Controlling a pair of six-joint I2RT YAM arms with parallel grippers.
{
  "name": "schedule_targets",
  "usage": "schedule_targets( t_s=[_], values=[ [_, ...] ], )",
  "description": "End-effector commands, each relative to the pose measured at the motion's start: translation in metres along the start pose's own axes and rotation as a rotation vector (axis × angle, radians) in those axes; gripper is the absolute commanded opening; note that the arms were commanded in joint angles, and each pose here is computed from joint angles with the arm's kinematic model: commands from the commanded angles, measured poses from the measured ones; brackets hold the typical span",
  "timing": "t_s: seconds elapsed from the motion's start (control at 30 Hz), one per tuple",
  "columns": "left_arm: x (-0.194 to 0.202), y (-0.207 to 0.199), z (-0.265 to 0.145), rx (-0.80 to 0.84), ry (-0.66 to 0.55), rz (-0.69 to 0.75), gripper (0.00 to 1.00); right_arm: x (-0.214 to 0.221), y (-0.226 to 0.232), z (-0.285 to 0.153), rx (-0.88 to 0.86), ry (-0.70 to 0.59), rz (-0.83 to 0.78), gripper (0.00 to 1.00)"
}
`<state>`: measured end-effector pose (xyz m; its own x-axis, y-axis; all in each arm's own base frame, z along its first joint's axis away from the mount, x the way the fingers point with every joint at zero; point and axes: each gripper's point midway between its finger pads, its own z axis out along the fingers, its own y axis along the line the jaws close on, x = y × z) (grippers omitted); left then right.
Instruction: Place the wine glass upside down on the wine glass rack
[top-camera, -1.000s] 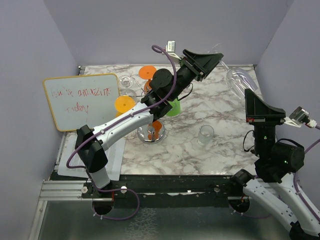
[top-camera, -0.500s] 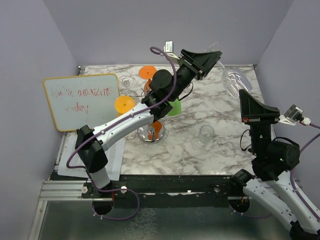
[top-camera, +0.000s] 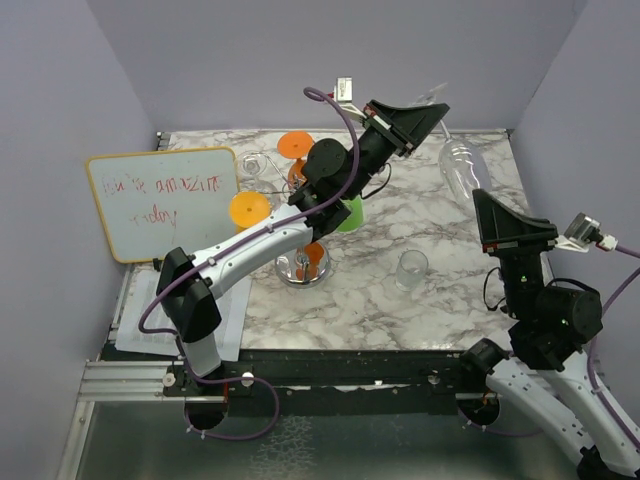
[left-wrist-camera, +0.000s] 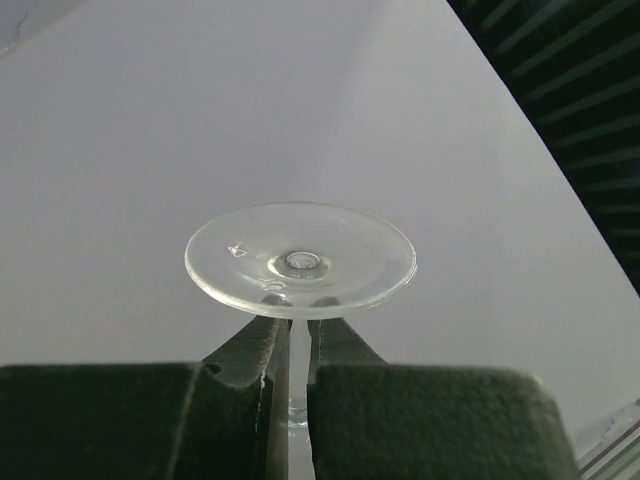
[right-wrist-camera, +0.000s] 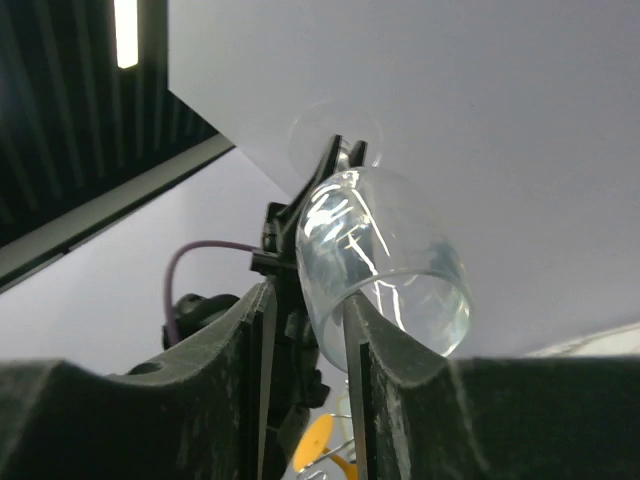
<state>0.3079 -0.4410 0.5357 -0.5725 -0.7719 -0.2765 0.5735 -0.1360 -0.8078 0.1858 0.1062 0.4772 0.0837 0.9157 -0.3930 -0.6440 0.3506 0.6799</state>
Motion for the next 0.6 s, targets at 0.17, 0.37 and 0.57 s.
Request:
schedule_targets(
  t_s=[0.17, 0.37, 0.57],
  values=[
    [-0.011, -0.057, -0.007, 0.210, 0.020, 0.351, 0.00, 0.009, -0.052, -0.035, 0.297, 0.148, -0.129, 0.78],
    [0.002, -0.049, -0.027, 0.216, 0.130, 0.554, 0.00, 0.002, -0.063, -0.057, 0.383, 0.243, -0.297, 0.85],
    [0.016, -0.043, -0.038, 0.216, 0.249, 0.665, 0.00, -0.017, -0.089, -0.067, 0.606, 0.286, -0.458, 0.82]
  ],
)
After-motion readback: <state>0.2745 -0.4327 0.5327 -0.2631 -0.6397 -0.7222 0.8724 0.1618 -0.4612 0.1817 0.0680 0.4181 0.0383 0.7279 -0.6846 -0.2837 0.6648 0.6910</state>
